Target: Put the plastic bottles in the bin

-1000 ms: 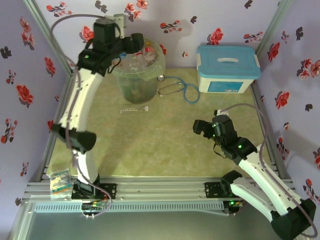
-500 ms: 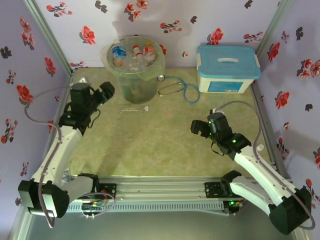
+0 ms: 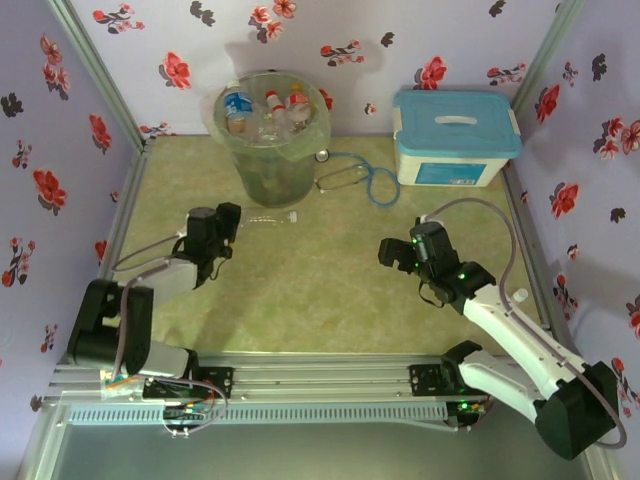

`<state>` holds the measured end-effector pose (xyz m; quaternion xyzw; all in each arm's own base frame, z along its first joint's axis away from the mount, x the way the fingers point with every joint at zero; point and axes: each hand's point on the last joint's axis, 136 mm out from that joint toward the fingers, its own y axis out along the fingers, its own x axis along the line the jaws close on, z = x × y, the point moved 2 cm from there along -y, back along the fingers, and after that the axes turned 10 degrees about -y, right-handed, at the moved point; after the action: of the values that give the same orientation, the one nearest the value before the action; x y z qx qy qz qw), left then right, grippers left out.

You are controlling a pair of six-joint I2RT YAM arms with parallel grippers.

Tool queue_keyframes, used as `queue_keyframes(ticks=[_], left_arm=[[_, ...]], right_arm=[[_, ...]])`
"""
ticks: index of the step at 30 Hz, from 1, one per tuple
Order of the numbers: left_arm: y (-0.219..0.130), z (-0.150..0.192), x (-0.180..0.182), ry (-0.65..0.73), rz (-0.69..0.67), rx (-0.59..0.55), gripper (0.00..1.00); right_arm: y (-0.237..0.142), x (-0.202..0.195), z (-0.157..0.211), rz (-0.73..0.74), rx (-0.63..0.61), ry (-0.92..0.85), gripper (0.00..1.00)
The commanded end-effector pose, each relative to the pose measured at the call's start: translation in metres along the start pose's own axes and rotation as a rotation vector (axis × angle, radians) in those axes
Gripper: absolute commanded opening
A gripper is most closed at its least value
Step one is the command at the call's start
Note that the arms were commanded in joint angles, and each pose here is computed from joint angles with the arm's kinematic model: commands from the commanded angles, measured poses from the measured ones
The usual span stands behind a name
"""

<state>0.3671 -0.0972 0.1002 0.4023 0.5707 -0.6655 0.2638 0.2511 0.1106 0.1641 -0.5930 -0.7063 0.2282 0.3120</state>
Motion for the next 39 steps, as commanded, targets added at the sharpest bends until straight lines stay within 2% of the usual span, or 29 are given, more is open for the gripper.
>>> queue_keyframes(ticks=[1,10,12,15,22,25,28,32,39], left_arm=[[0.018,0.011,-0.020,-0.112,0.100,0.015,0.86],[0.054,0.025,-0.011,-0.135,0.070,0.005,0.86],[0.059,0.027,-0.008,-0.148,0.063,0.008,0.83],[0.063,0.028,0.002,-0.180,0.052,-0.012,0.73],[0.078,0.024,0.018,-0.235,0.039,-0.048,0.70],[0.083,0.023,0.022,-0.246,0.033,-0.051,0.65],[0.083,0.021,0.020,-0.236,0.043,-0.060,0.59],[0.069,0.017,0.008,-0.148,0.034,-0.103,0.50],[0.047,0.007,-0.009,-0.069,0.040,-0.160,0.43]], right_arm=[[-0.008,-0.004,-0.007,0.010,-0.036,0.003,0.99],[-0.015,-0.011,-0.005,0.042,-0.042,-0.004,0.99],[-0.015,-0.012,-0.003,0.044,-0.039,0.000,0.99],[-0.015,-0.014,-0.002,0.050,-0.043,0.003,0.99],[-0.015,-0.013,-0.003,0.046,-0.041,0.001,0.99],[-0.016,-0.014,-0.003,0.051,-0.043,0.000,0.99],[-0.017,-0.015,-0.004,0.057,-0.046,-0.001,0.99],[-0.017,-0.017,-0.002,0.065,-0.045,0.003,0.99],[-0.015,-0.014,-0.005,0.054,-0.049,0.008,0.99]])
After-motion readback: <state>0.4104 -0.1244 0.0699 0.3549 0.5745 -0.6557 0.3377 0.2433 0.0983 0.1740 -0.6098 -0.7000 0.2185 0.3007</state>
